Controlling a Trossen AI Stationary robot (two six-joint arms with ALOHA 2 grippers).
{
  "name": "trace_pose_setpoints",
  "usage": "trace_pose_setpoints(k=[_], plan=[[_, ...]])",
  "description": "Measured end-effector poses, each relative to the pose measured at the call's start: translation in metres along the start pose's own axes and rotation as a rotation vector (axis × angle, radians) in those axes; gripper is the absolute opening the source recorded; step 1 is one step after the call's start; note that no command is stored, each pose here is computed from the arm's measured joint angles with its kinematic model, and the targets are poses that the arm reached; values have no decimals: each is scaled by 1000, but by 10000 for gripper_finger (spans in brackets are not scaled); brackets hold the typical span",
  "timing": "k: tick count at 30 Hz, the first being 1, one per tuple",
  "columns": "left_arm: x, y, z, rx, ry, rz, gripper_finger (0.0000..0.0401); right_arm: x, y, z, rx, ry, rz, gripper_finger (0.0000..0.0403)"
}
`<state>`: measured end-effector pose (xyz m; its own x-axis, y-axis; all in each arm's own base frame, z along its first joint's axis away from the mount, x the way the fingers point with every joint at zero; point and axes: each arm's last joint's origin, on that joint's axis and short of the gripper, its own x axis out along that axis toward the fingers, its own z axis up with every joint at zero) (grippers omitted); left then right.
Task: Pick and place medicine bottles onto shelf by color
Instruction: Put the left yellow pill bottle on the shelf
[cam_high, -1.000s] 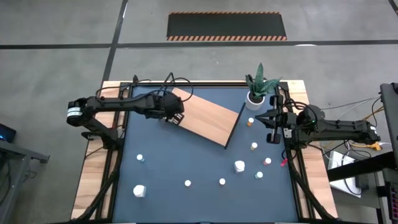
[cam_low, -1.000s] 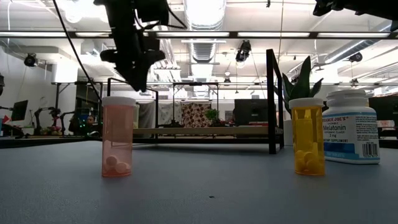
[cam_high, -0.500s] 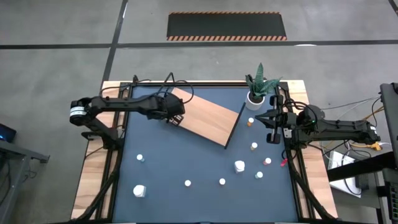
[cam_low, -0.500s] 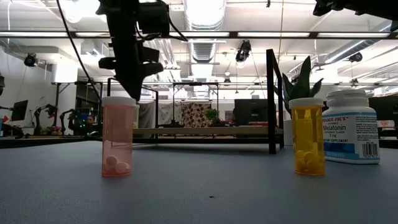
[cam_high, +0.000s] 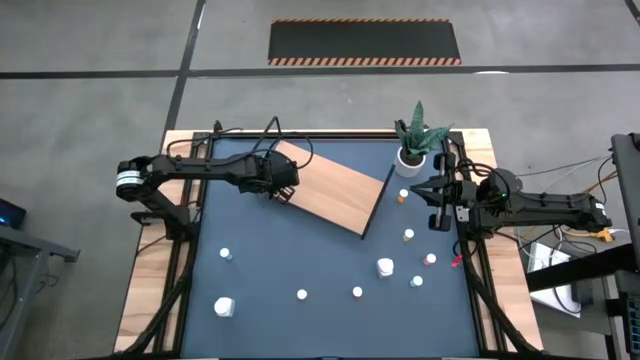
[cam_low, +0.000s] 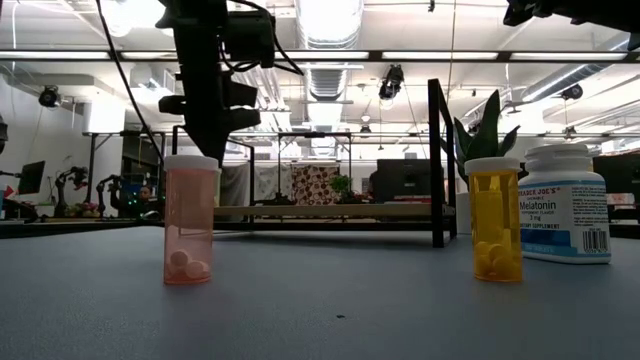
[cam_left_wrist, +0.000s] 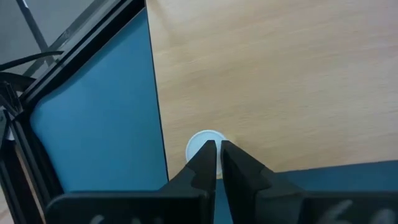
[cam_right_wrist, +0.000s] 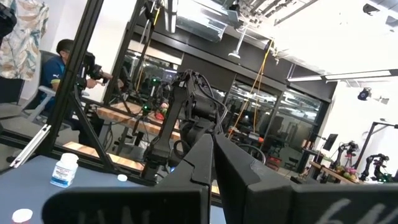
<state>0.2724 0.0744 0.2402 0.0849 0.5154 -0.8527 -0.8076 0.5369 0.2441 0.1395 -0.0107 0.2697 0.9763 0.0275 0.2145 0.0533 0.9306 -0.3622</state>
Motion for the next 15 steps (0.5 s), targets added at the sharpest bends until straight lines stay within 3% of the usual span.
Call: trace_pose_setpoints(k=[15], plan=[[0, 2, -2, 10, 19, 12, 10, 0, 0, 0, 0, 0, 0, 9]])
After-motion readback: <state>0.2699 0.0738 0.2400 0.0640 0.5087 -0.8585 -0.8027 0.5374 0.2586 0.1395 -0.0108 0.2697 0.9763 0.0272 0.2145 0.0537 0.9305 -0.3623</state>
